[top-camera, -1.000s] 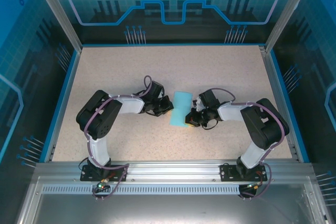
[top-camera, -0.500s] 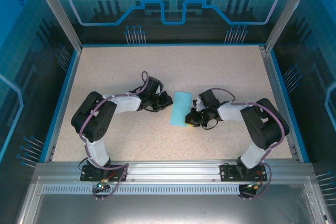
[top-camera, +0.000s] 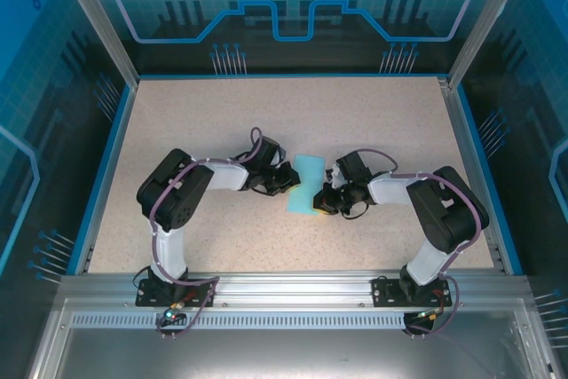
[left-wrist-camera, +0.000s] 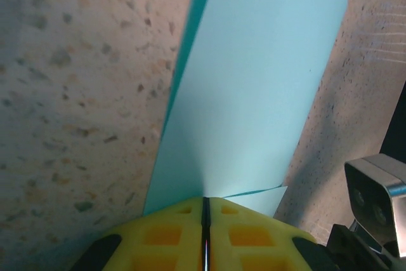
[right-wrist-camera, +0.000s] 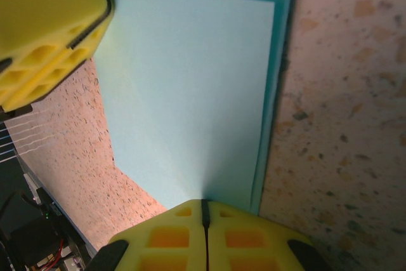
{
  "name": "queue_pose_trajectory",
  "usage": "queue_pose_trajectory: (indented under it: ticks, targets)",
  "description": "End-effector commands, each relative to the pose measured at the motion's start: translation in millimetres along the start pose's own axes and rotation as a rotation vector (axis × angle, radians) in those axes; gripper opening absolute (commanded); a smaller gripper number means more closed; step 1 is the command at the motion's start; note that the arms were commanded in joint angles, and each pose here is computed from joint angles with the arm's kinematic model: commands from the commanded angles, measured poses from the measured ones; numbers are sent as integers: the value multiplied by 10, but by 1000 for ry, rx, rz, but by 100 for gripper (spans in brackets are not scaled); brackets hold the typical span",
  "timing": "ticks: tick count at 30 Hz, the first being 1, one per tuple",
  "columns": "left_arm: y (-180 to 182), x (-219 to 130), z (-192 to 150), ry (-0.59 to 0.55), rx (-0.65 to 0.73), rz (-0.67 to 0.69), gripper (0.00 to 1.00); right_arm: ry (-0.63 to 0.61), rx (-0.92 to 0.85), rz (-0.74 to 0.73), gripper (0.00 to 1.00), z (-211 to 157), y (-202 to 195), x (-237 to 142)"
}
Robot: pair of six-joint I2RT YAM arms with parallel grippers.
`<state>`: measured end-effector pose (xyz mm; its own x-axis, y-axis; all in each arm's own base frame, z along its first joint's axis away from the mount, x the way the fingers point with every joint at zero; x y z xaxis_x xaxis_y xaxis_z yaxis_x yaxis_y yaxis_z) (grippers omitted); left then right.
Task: Fold a paper plane with a square sheet of paper (pick it up from the middle)
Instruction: Fold the triangle a second time at the center of the table.
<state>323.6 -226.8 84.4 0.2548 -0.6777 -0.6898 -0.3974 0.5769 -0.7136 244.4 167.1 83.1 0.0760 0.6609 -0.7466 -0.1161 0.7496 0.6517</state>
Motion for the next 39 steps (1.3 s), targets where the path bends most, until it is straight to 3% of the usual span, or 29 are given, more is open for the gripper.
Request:
queue_pose_trajectory:
  ticks: [1, 9, 19, 25, 33, 39]
  targets:
    - [100, -8, 167, -62, -3, 56, 10, 82, 64, -117, 6, -190, -203, 71]
    - [53, -147, 330, -86, -2, 36, 11, 79, 62, -112, 6, -184, -194, 64]
    - [-356, -436, 114, -41, 117, -94, 15, 43, 35, -75, 7, -63, -69, 16]
    - [-508, -247, -148, 118, 153, -136, 14, 9, 9, -43, 7, 43, 54, -50]
    - [-275, 20, -144, 101, 61, -45, 11, -21, -44, -8, 8, 145, 268, -99]
    - [-193, 82, -129, 101, 48, -6, 11, 9, -25, -45, 8, 122, 205, 2]
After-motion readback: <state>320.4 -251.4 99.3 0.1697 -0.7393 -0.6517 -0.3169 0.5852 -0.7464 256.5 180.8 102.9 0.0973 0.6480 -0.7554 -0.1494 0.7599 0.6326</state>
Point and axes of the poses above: each hand's point on the last joint's axis, 136 mm out from that joint toward the fingers, its own x axis out along the fingers, its own y axis along the line the jaws close on, z = x × y, the point moved 10 cm from there along -x, back along the fingers, and after that the axes turned 13 degrees about -x, right-handed, at the moved point
